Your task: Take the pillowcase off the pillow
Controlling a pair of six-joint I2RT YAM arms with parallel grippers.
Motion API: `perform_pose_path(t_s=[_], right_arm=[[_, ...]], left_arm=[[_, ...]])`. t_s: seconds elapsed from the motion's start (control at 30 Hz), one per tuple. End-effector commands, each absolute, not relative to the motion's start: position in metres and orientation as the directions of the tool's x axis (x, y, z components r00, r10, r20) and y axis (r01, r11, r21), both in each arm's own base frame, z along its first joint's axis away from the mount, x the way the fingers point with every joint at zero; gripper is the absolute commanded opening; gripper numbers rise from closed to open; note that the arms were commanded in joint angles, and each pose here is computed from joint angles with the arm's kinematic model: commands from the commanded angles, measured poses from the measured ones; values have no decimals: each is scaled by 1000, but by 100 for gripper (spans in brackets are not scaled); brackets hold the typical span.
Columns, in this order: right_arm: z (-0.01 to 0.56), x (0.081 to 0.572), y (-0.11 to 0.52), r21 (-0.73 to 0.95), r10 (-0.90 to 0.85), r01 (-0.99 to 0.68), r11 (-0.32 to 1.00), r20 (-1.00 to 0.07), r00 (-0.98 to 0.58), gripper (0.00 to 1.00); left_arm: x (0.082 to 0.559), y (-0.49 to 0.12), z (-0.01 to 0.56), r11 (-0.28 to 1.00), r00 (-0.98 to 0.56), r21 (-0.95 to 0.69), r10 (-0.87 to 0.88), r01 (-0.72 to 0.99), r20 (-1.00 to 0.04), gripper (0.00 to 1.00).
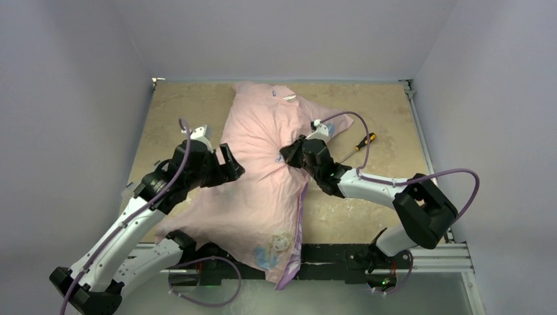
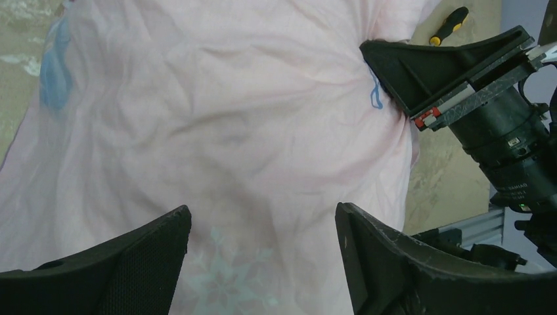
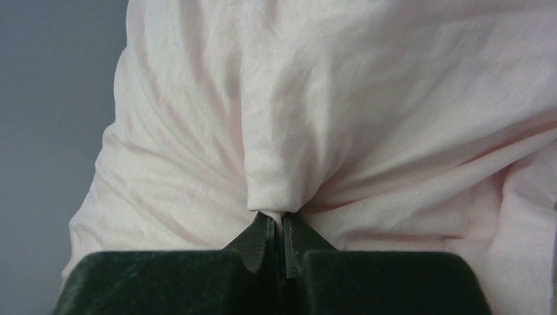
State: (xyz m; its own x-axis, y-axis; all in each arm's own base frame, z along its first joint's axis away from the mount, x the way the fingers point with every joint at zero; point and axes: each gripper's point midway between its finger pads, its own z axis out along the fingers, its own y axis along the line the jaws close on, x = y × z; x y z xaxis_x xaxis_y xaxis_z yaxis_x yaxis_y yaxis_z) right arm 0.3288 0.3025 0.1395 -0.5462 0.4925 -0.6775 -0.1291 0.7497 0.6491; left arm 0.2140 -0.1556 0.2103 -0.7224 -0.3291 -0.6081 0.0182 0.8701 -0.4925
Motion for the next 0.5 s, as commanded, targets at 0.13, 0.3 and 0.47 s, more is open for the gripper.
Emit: perform_pose_path(t_s=[0.13,0.3,0.47], right_arm=[[150,332,298,646,518,-77,759,-672,-530,0],[152,315,290,661,510,-109,743,-663,-547,0],[147,297,289,647,456,-161,745,-671,-585,0]], left_arm=[[184,-164,146,804,-811,-575,-434,-152,-392,80],[222,-171,115,749,-709,-635,-552,-190,-439,48],[295,-181,125,790,-588,-590,-560,-168,-583,13]])
